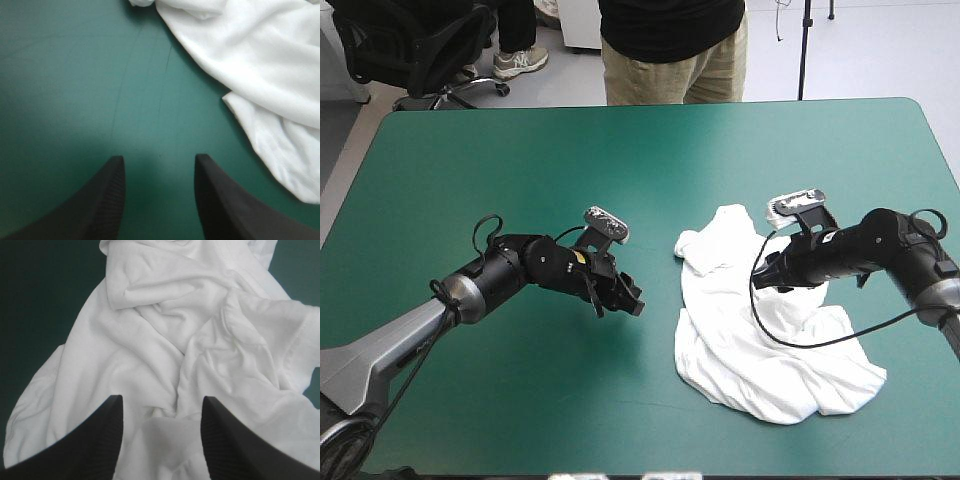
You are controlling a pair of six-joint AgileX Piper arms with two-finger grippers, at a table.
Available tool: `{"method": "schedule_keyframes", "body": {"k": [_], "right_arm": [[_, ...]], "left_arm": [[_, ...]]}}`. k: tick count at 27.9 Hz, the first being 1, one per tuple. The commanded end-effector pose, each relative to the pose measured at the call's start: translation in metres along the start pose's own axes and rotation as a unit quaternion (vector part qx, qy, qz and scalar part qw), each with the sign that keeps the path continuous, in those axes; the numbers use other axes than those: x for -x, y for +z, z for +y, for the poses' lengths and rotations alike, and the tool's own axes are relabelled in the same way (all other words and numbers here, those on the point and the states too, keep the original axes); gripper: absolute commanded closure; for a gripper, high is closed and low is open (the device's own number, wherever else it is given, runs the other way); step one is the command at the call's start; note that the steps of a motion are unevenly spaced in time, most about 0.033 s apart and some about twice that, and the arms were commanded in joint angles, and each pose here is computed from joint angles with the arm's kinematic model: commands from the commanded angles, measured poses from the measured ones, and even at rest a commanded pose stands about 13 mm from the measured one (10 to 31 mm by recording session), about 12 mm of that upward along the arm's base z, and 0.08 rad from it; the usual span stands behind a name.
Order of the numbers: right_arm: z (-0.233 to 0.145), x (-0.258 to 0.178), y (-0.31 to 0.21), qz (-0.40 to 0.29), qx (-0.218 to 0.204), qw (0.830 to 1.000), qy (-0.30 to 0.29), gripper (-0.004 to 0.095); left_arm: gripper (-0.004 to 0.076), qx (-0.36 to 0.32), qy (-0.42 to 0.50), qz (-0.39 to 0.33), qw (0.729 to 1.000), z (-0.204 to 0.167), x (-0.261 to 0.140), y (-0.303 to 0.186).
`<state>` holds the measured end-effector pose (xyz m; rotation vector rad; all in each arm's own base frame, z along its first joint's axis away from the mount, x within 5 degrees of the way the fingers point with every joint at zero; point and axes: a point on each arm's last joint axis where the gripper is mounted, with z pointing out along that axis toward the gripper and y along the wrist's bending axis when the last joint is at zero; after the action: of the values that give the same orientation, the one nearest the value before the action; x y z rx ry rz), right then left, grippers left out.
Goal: Fold the cloth
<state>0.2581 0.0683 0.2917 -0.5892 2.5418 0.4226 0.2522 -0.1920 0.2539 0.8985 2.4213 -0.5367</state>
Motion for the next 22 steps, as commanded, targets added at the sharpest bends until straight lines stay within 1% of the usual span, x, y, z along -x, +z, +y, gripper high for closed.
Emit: {"method": "schedule_keyframes", "body": {"k": [1,6,8,10,13,17,20,21,22], "right_arm": [[0.004,0.010,-0.014,-0.039,-0.001,0.999,-0.007,0.0459],[0.005,0.009,-0.014,-0.035,0.001,0.999,-0.007,0.0459],[0.005,0.009,-0.014,-0.033,0.002,0.999,-0.007,0.0459],[0.005,0.009,-0.014,-0.030,0.004,1.000,-0.007,0.0459],[0.006,0.008,-0.015,-0.031,0.004,0.999,-0.014,0.0459],[0.008,0.010,-0.025,-0.059,-0.007,0.998,-0.029,0.0459],[0.011,0.011,-0.037,-0.089,-0.021,0.995,-0.039,0.0459],[0.014,0.010,-0.046,-0.105,-0.026,0.993,-0.044,0.0459],[0.016,0.010,-0.050,-0.111,-0.027,0.992,-0.046,0.0459]], "left_arm": [[0.0399,0.005,0.011,-0.047,0.999,-0.004,0.014,-0.017],[0.0399,0.035,0.059,-0.042,0.997,0.000,0.019,-0.023],[0.0399,0.050,0.071,-0.058,0.995,-0.001,0.026,-0.035],[0.0399,0.078,0.088,-0.078,0.990,-0.001,0.032,-0.053],[0.0400,0.152,0.111,-0.114,0.976,0.001,0.035,-0.094],[0.0399,0.258,0.097,-0.140,0.951,0.004,0.019,-0.154],[0.0400,0.310,0.077,-0.173,0.932,0.000,0.001,-0.200],[0.0400,0.322,0.063,-0.203,0.923,-0.007,-0.015,-0.231],[0.0400,0.325,0.055,-0.216,0.919,-0.010,-0.025,-0.244]]}}
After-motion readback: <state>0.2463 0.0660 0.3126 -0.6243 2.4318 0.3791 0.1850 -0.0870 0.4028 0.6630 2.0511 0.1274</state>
